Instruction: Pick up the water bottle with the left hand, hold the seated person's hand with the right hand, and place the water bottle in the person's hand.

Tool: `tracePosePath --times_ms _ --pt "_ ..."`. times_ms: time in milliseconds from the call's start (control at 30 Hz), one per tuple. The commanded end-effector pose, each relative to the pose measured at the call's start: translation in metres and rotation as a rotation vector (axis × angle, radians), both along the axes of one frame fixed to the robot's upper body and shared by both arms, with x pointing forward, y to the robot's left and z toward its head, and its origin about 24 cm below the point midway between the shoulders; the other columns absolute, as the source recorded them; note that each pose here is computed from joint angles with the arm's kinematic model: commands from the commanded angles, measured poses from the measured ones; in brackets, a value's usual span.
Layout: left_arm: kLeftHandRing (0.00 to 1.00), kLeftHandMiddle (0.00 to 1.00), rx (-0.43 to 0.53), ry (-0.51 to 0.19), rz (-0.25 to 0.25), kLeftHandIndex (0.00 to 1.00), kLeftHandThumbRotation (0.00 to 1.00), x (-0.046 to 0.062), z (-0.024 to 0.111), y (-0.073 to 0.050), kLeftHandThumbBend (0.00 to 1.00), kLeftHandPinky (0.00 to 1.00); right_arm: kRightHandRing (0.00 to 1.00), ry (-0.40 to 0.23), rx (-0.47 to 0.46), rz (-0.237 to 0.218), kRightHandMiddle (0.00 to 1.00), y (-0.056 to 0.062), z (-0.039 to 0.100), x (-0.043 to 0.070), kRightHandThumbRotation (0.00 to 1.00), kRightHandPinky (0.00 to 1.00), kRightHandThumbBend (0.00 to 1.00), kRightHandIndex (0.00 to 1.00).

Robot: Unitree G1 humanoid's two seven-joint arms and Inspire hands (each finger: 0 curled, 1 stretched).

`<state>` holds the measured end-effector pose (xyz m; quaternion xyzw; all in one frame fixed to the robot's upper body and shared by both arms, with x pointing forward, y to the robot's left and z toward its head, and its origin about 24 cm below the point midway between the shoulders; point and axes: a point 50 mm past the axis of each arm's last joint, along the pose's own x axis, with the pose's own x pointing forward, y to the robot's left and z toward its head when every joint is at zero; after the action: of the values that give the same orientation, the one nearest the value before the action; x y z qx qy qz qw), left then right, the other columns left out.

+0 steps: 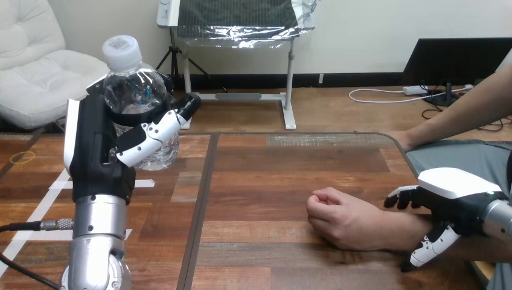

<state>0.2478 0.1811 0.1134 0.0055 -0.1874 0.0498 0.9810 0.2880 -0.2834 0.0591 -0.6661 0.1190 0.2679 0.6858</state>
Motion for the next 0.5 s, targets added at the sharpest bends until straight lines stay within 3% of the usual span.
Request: tracePosePath --times_ms 0,367,467 --pt "0.28 0.33 -0.017 -0.108 -0.013 0.41 0.0 0.003 0.021 -0.002 0.56 0.22 0.72 0.04 0.003 -0.016 0.77 0.007 -0.011 0.003 0.33 0.55 1.0 0.78" --pt "0.28 0.33 -0.019 -0.109 -0.011 0.41 0.0 0.003 0.021 -0.001 0.56 0.22 0.63 0.097 -0.038 -0.022 0.7 0.013 -0.02 0.004 0.31 0.45 1.0 0.7" --pt "0.28 0.33 0.019 -0.116 0.006 0.41 0.0 0.003 0.021 0.0 0.56 0.22 0.6 0.096 -0.046 -0.014 0.68 0.015 -0.022 0.004 0.29 0.43 1.0 0.68"
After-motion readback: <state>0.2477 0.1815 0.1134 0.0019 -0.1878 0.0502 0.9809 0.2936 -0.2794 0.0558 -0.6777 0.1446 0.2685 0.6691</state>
